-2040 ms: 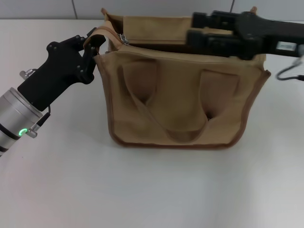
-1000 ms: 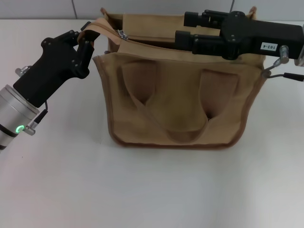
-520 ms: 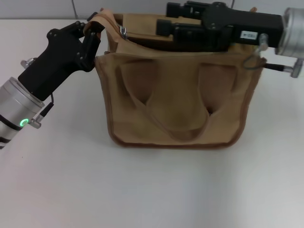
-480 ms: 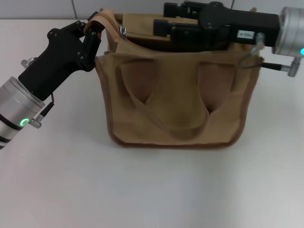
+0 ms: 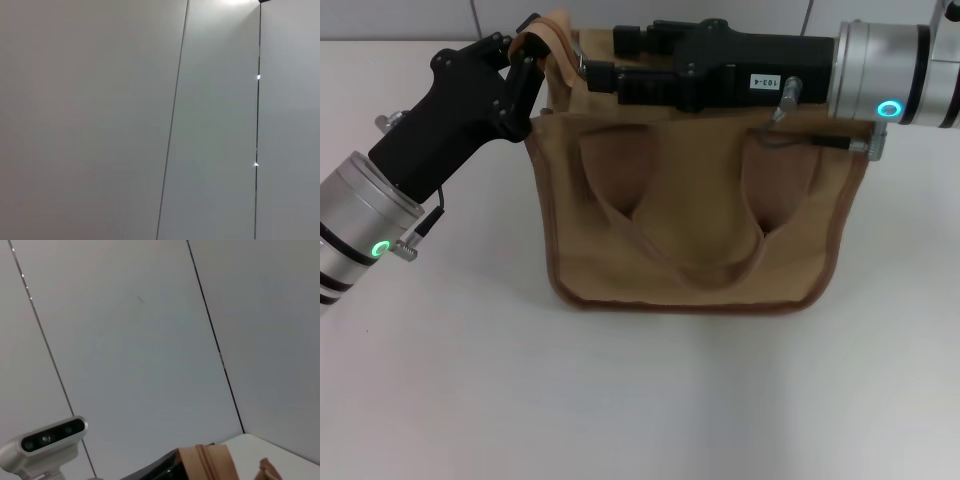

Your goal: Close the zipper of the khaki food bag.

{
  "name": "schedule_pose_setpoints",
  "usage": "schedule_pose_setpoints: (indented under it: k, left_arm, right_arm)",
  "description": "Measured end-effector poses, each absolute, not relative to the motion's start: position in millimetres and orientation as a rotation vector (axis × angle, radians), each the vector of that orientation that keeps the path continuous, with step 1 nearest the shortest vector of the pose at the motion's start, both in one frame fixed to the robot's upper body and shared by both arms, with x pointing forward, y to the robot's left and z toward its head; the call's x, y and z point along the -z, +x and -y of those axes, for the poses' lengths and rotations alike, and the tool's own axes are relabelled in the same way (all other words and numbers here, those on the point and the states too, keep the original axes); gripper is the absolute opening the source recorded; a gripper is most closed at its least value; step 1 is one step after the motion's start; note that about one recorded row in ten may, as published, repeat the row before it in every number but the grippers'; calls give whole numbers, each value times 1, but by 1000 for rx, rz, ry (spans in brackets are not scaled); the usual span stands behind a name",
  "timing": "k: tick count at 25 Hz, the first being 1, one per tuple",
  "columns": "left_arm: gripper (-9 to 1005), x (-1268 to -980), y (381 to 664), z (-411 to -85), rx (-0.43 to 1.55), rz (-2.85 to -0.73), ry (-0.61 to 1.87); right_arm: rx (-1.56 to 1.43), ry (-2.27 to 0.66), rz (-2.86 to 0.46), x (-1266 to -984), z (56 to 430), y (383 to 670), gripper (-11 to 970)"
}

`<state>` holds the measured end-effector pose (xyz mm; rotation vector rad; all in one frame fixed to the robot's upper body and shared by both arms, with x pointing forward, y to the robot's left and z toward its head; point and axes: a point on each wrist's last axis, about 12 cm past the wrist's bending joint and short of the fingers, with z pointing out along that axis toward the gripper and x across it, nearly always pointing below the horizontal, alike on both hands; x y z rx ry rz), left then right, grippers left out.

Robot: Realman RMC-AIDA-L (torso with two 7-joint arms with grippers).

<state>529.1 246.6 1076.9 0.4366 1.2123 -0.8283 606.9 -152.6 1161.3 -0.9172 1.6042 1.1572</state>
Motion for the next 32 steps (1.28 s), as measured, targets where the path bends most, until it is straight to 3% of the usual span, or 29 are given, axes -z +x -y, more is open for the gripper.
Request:
schedule_pose_setpoints:
  k: [17, 32]
  left_arm:
    - [40, -1079, 531, -243, 842, -1199, 450]
    - [43, -1082, 528, -245, 852, -1168, 449]
  right_arm:
    - [-1217, -963, -1590, -1156, 133, 600, 732]
    - [-1203, -925, -1551, -1152, 144, 595, 732]
